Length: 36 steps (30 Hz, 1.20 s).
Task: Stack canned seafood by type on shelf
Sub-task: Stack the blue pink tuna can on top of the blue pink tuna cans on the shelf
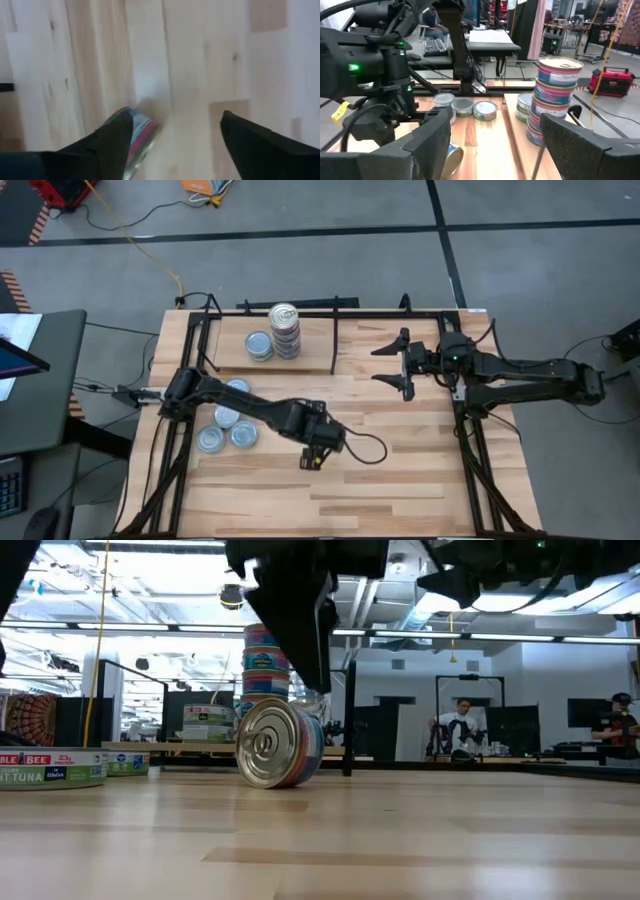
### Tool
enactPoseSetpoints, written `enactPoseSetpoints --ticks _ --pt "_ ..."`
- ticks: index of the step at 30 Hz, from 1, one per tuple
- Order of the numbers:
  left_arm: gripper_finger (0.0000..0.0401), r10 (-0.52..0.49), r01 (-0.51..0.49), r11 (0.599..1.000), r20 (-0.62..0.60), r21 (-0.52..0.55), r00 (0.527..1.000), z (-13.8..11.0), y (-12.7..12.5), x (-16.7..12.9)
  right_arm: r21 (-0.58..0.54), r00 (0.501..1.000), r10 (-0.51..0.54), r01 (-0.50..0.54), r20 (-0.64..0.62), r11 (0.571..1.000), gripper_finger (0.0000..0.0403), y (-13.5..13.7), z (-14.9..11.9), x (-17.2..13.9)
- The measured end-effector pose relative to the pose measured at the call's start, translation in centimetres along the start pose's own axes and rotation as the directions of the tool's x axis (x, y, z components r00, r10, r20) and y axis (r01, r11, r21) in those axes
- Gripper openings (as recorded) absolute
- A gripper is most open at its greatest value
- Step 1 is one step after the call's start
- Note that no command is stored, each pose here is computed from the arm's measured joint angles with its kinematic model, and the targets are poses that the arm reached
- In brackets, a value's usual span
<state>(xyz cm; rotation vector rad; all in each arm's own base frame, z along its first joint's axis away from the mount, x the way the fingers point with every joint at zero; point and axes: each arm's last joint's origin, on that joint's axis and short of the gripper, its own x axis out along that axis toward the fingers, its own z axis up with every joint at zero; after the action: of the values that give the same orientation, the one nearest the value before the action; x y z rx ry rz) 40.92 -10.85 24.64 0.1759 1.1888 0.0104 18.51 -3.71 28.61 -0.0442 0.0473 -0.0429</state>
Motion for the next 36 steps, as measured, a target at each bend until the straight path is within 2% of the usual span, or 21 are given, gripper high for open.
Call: enactPoseSetpoints --ticks 3,7,13,18,21,27,32,36 --pt "0.0315 0.005 -0.003 0.999 -0.035 0.036 0.999 -0.1 1.6 0.6 0.001 1.000 -0.015 0.015 -0.014 1.000 0.0331 -0.3 -0.1 0.0" --pt "0.0334 -0.015 0.021 0.994 -0.057 0.107 0.998 -0.1 3.5 1.0 -0.001 0.999 -0.033 0.033 -0.031 0.999 0.0331 -0.6 -0.5 -0.1" --pt "0.0338 -0.122 0.142 0.961 -0.096 0.238 0.988 -0.4 5.1 1.3 0.015 0.995 -0.087 0.088 -0.052 0.996 0.0331 -1.5 -1.1 -0.7" --pt "0.0338 -0.135 0.171 0.928 -0.130 0.330 0.982 -0.7 7.0 1.5 0.039 0.993 -0.108 0.110 -0.052 0.993 0.0331 -1.9 -1.1 -0.8" --pt "0.0338 -0.142 0.184 0.921 -0.142 0.344 0.980 -1.0 8.1 1.8 0.039 0.993 -0.108 0.110 -0.045 0.993 0.0331 -1.9 -1.0 -0.9" --pt "0.0338 -0.233 0.280 0.911 -0.184 0.303 0.955 -2.4 9.2 3.7 0.034 0.994 -0.110 0.110 -0.015 0.993 0.0331 -1.6 -0.4 -1.8" --pt "0.0311 -0.214 0.280 0.890 -0.214 0.360 0.953 -3.2 8.8 4.7 0.015 0.993 -0.115 0.114 0.037 0.993 0.0331 -1.4 0.4 -2.9" --pt "0.0251 -0.204 0.270 0.882 -0.203 0.387 0.958 -3.0 8.4 4.6 0.001 0.988 -0.135 0.135 0.081 0.991 0.0331 -1.4 1.0 -3.8"
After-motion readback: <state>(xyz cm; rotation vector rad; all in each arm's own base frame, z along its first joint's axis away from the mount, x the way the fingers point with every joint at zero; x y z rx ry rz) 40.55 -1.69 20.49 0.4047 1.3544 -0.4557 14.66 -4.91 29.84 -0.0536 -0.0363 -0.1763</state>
